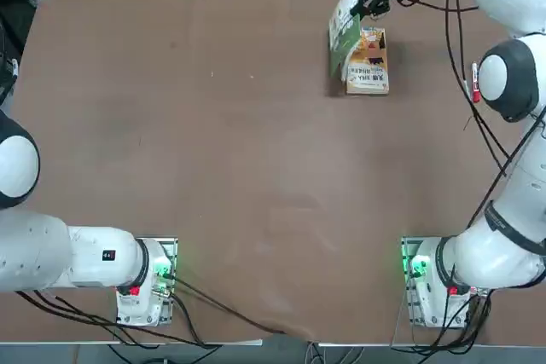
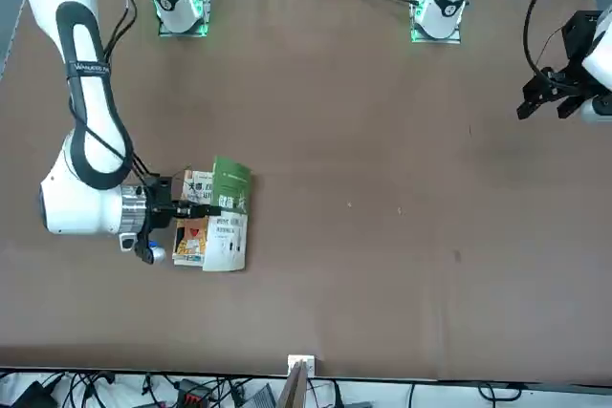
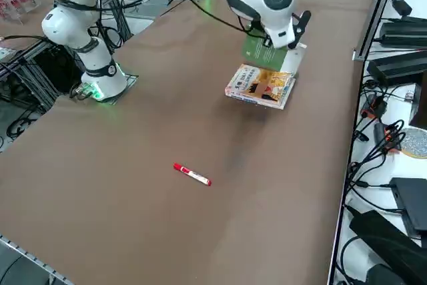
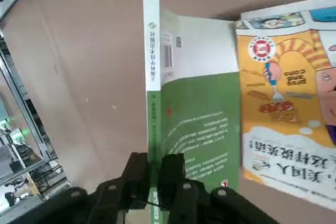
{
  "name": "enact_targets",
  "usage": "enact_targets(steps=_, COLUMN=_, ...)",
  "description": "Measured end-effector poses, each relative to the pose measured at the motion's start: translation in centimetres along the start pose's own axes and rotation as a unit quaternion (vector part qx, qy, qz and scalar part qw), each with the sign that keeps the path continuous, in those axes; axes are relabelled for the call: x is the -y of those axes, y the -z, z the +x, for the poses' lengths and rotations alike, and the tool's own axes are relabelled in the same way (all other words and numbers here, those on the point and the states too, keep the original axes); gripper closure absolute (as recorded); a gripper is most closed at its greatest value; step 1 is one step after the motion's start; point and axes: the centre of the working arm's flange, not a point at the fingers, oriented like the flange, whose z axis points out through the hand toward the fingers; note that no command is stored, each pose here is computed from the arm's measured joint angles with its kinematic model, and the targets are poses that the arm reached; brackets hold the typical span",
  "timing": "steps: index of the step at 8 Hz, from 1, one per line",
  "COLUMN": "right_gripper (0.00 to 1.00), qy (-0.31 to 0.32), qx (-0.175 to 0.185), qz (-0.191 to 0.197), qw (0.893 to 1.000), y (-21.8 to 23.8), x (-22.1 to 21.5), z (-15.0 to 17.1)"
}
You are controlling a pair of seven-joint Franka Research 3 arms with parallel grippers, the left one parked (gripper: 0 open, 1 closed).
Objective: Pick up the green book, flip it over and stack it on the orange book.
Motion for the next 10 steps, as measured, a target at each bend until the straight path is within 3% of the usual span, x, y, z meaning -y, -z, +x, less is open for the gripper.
enact_targets(steps=2, right_gripper=0.89, qy=-0.001, qx=0.001, qz=0.028, qw=1.0, y=-0.2, x=-0.4, z=0.0)
enact_targets(steps=10, right_gripper=0.89, qy=0.042, qx=0.001, qz=0.038, qw=0.998, y=1.6, x=-7.6, z=-1.8)
